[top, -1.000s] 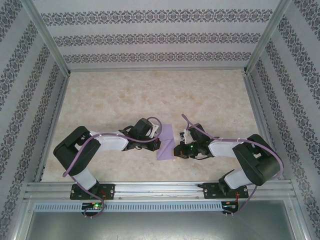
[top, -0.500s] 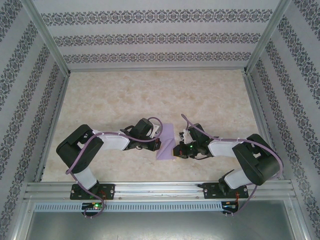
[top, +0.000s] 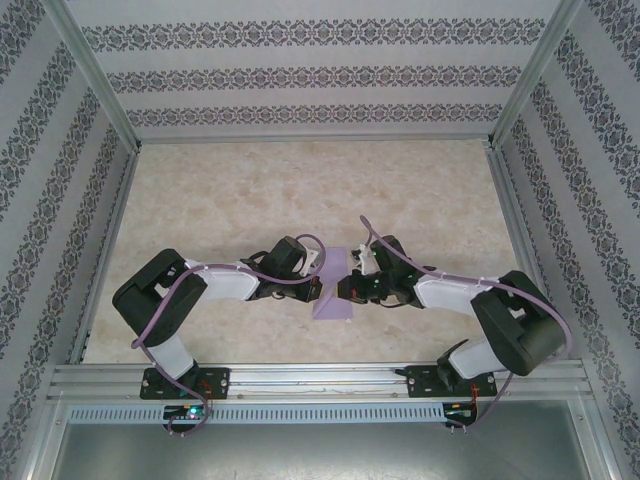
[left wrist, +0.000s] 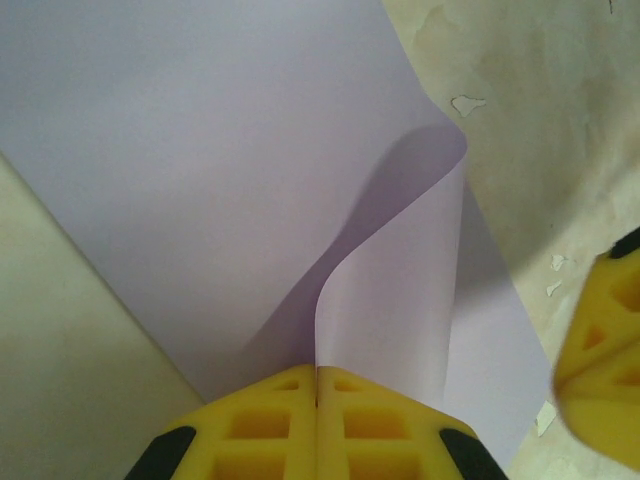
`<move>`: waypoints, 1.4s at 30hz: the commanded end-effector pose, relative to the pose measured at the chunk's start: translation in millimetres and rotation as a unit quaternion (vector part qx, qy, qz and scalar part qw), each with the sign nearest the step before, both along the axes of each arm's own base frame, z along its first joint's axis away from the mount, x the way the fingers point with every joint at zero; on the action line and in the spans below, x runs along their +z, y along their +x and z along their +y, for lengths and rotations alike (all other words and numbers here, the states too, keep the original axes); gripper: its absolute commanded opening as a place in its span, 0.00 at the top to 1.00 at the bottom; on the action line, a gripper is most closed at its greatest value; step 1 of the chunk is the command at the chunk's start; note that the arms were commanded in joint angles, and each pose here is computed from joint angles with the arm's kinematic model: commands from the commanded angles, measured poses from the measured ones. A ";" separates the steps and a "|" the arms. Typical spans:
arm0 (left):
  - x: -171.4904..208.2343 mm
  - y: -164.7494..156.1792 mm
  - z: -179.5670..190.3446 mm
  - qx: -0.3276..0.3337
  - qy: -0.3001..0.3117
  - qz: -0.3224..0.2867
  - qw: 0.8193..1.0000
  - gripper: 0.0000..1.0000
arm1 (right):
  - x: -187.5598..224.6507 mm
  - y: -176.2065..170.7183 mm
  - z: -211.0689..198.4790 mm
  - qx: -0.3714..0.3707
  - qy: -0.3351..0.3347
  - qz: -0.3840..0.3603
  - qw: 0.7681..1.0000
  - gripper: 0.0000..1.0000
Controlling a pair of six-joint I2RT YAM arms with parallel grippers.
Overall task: Fold a paper plane with a square sheet of paper (fold left side to right side)
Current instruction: Fold the triangle a second time at the center of the table.
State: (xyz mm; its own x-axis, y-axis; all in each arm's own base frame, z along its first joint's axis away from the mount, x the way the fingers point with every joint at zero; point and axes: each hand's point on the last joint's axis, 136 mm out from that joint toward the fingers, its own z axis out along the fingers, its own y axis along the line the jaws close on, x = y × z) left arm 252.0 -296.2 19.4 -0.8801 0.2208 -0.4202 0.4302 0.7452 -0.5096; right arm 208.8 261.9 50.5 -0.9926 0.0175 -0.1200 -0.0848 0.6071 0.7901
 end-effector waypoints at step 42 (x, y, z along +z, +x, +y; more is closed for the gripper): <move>-13.1 -2.4 7.5 -0.005 0.035 0.008 0.999 1.00 | -45.1 2.0 3.2 -0.001 -0.060 0.018 0.998 1.00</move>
State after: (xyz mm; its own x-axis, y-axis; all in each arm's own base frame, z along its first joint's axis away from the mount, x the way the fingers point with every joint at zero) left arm 253.6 -296.8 20.0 -0.8791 0.2224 -0.4215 0.4313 0.7476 -0.5050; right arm 219.7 271.9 19.2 -0.9946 0.0197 -0.1018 -0.0635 0.6602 0.7484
